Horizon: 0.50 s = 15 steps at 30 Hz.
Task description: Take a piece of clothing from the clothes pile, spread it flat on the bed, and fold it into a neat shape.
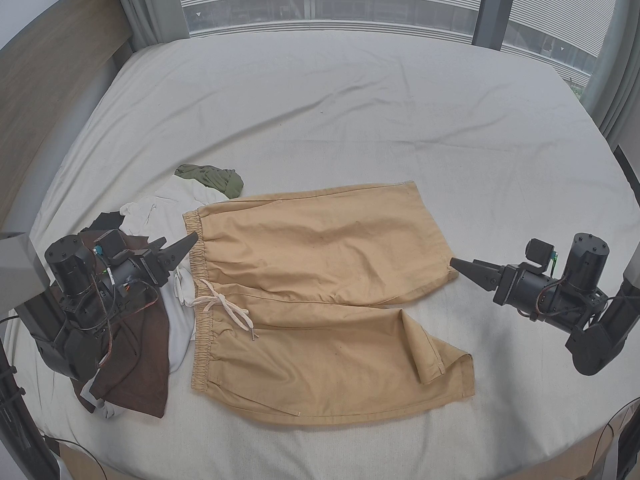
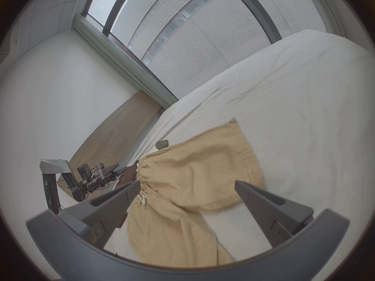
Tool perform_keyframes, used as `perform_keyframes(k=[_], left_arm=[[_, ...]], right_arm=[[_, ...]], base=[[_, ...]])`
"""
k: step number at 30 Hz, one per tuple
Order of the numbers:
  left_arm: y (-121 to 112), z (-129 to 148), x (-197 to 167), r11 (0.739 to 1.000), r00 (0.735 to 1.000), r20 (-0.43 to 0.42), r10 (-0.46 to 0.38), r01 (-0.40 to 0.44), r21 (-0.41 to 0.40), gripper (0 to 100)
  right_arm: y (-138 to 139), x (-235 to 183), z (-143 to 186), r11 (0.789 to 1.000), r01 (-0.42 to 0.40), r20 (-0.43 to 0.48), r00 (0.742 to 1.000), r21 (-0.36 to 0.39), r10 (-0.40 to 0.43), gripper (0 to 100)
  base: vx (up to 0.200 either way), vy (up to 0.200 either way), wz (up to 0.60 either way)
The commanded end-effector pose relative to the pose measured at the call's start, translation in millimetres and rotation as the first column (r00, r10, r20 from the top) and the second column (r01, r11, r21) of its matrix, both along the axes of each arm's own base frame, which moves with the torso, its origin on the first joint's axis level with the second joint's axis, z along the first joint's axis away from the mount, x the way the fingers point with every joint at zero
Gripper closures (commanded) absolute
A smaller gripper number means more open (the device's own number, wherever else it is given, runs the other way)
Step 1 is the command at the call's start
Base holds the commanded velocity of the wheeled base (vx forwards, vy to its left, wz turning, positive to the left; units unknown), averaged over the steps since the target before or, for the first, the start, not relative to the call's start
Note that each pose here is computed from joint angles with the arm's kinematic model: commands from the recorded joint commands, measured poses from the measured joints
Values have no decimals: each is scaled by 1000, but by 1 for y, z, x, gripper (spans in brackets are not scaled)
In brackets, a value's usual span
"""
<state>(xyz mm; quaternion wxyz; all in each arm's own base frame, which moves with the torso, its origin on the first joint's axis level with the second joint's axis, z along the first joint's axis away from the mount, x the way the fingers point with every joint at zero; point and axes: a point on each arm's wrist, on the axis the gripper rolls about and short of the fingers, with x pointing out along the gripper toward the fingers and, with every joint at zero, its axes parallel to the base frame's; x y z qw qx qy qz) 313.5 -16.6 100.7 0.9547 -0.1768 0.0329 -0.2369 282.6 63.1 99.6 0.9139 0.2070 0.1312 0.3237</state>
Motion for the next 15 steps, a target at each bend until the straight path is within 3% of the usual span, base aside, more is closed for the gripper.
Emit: perform_keyframes(k=[1,4,5,8,15], left_arm=[[-2,3,-12,1000,1000,-8,-25,25,1,0],[-4,3,-16,999,999,-17,-39,39,1,0],[-7,-1,-23,997,996,-37,-77,77,7,0],[-10,-3,-24,995,995,-40,-92,93,23,0],[-13,-9,-27,993,993,-57,-104,107,42,0]], right_arm=[[4,-14,-3,1000,-25,-45,999,-11,25,0],[6,-16,-7,999,-36,-81,996,-22,34,0],[9,-21,-19,995,-66,-163,985,-77,53,0],[11,-24,-28,989,-91,-218,974,-117,64,0],[12,-29,-37,984,-114,-307,949,-134,68,0]], base=[[0,0,0],[0,0,0],[0,0,0],[0,0,0],[0,0,0]])
